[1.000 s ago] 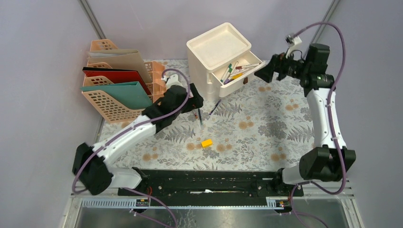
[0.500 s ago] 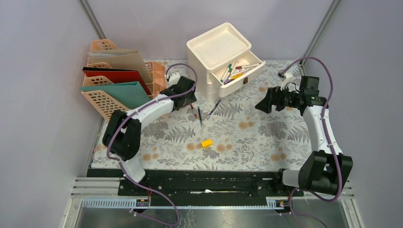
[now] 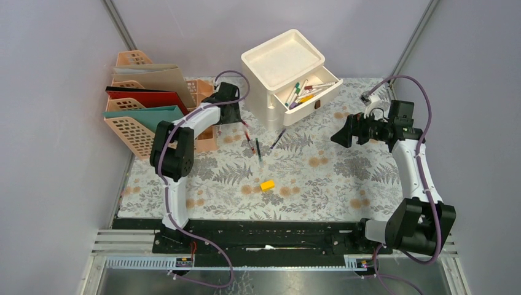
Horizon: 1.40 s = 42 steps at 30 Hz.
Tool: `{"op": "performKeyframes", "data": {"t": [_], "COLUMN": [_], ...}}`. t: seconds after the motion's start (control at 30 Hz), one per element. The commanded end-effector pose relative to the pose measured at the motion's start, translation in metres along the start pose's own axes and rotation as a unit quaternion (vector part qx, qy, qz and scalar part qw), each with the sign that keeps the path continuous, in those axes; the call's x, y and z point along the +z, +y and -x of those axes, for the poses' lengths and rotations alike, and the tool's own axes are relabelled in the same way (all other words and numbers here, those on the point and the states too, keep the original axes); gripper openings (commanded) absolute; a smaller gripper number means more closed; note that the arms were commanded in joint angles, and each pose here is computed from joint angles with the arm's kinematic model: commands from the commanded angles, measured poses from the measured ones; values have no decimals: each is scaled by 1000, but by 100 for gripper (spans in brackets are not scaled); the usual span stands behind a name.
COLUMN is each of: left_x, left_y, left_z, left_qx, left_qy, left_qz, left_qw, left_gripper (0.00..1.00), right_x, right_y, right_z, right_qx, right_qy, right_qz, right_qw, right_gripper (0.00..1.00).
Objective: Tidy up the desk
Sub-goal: Pick up the stationery from the center of the board.
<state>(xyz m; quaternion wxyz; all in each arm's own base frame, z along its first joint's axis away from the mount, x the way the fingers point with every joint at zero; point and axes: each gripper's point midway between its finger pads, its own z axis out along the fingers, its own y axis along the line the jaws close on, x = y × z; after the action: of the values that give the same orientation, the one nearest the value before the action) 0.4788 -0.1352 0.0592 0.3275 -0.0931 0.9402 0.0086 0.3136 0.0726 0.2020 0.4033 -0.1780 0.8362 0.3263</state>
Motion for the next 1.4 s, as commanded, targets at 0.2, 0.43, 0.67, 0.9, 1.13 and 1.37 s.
{"op": "performKeyframes", "data": {"t": [0.2,0.43,0.67,0.9,1.13,1.37], "left_x": [30,46,49,38,8,-27], "left_y": [10,27,25,23,13,-2], "left_z": [46,39,12,-31,-60,-72], "left_qx": [78,66,50,19,37,20], "left_qy": [-11,15,65,120,123,92], "left_qz": [4,22,2,-17,-11,-43], "left_qw": [997,997,997,992,992,995], "left_gripper": [65,59,50,31,11,0], "right_x": [-3,-3,-4,-5,-5,-4], "right_y": [2,0,-1,1,11,49], "right_z": [8,8,10,12,13,-1], "right_qx": [-20,-19,-18,-18,-18,-20], "right_qy": [-17,-17,-19,-22,-28,-24], "right_qz": [2,-1,-2,0,27,135], "right_qw": [1000,1000,1000,1000,999,990], "right_gripper": [100,100,100,100,100,98]}}
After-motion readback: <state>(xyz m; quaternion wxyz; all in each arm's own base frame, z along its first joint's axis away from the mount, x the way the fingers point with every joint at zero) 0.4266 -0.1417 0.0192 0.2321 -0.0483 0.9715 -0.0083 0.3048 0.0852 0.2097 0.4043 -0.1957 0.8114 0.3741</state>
